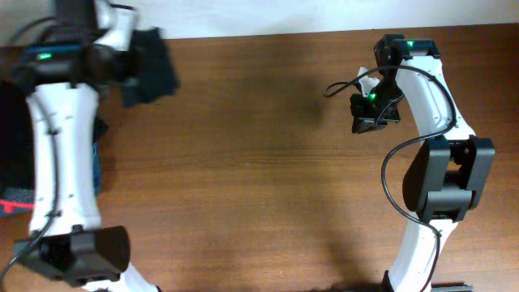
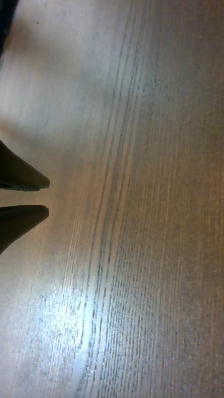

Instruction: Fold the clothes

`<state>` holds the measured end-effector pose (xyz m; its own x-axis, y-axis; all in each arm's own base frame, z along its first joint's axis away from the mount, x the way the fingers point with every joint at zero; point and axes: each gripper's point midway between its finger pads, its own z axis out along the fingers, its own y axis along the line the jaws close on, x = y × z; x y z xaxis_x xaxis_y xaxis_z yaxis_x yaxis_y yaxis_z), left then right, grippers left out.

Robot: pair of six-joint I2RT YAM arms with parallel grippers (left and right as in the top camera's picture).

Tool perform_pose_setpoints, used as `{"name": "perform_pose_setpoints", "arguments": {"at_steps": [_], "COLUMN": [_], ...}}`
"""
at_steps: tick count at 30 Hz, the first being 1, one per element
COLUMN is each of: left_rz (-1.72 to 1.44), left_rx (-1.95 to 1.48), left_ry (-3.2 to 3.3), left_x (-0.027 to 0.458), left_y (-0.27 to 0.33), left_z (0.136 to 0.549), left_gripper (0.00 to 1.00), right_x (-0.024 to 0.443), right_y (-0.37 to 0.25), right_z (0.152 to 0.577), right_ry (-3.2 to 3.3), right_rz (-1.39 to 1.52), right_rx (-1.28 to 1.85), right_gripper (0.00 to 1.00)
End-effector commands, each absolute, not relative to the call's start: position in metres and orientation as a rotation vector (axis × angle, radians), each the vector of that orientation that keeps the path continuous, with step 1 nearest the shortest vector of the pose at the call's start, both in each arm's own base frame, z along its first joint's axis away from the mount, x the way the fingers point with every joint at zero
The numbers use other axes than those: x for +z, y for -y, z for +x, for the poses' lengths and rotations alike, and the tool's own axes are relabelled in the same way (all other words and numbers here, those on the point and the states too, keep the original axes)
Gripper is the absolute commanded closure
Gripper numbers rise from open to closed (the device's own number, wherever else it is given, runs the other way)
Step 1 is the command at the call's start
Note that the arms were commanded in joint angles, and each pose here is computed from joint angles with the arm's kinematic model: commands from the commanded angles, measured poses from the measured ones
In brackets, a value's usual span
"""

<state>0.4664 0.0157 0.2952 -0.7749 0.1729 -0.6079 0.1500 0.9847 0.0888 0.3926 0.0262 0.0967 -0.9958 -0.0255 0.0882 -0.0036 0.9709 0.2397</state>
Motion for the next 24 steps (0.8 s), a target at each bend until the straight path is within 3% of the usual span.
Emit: {"name": "perform_pose_setpoints", "arguments": {"at_steps": [1,13,24], "left_rz": [0.047,-0.235,-0.353], "left_rx": [0.152,0.266,0.295], "left_ry": [-2.397,-2.354,-2.365], "left_x": [0.324,0.331,0.328], "left_y": [-0.080,-0.189,-0.224], "left_z": [0.459,0.434,0.413], "left_gripper": [0.99,0.99,0.98], "right_x": [0.100,0.100,0.100], "right_y": [-0.027,-0.027,-0.027], "right_z": [0.395,0.393,0.391], "right_ry": [3.036,3.027,3.018], "right_rz": [0.035,0.033,0.031], "right_rx": [-0.390,-0.390,-0.389], "right_gripper": [0.86,0.86,0.86]}}
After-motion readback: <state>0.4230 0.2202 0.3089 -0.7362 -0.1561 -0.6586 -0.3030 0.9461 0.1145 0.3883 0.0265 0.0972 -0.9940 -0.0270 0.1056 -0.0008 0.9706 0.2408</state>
